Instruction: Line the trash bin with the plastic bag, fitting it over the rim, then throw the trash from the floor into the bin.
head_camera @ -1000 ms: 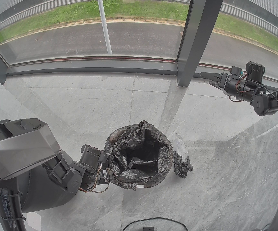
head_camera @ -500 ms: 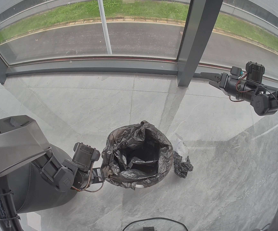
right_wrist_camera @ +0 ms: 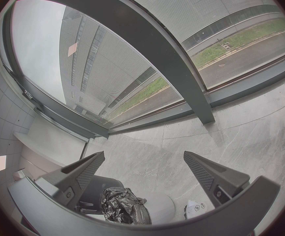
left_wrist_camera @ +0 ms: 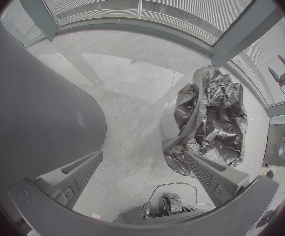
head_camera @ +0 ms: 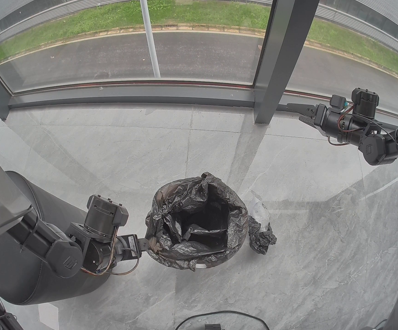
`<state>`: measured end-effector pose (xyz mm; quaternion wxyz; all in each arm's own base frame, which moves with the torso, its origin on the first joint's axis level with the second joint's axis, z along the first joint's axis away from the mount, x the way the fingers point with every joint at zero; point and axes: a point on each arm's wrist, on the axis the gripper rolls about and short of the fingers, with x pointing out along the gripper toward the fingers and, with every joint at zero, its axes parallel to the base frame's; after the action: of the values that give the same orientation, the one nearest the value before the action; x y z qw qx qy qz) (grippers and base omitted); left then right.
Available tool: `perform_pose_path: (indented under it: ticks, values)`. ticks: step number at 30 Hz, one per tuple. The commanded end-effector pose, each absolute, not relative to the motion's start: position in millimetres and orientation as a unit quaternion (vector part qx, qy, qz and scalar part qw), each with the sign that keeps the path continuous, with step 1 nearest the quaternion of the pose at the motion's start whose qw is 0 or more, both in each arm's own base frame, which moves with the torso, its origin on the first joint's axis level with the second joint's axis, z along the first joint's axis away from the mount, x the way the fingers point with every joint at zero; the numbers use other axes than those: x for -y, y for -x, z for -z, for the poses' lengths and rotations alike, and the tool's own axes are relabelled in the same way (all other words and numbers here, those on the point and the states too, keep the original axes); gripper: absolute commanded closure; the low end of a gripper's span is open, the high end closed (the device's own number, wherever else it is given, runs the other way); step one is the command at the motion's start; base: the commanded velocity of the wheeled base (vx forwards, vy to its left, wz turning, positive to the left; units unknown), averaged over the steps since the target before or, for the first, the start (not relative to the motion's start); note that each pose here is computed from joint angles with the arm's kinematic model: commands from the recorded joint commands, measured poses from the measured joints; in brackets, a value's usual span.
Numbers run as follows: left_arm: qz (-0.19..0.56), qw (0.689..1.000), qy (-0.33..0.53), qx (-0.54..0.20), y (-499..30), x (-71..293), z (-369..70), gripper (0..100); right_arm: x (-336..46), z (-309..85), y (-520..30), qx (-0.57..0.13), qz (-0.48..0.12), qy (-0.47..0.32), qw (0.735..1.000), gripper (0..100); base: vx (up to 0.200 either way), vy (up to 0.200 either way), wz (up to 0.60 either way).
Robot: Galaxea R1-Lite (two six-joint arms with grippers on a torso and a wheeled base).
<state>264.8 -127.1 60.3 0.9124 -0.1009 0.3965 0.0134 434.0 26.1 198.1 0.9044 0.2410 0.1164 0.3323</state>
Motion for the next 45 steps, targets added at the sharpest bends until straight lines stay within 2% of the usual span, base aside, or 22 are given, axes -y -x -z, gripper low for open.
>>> perform_pose_path:
  ticks: [1, 10, 24, 35, 45]
  values:
    - [0.006, 0.923, 0.111, -0.369, -254.2, 128.3, -81.9, 0, -26.3, -197.7, -434.4, -0.117, -0.333, -0.241, 0.904, 0, 0.000, 0.000, 0.00]
    - [0.070, 0.926, 0.150, -0.340, -259.3, 134.2, -111.1, 0, -26.4, -195.0, -435.6, -0.119, -0.332, -0.241, 0.904, 0, 0.000, 0.000, 0.00]
    - [0.042, 0.929, 0.141, -0.340, -349.4, 151.8, -93.1, 0, -27.8, -186.7, -439.5, -0.128, -0.331, -0.243, 0.903, 0, 0.000, 0.000, 0.00]
    - [0.038, 0.928, 0.139, -0.344, -358.5, 153.8, -88.7, 0, -27.8, -186.7, -439.5, -0.128, -0.331, -0.243, 0.903, 0, 0.000, 0.000, 0.00]
    - [0.014, 0.933, 0.154, -0.325, -374.9, 137.5, -94.1, 0, -28.5, -186.0, -439.7, -0.129, -0.332, -0.243, 0.902, 0, 0.000, 0.000, 0.00]
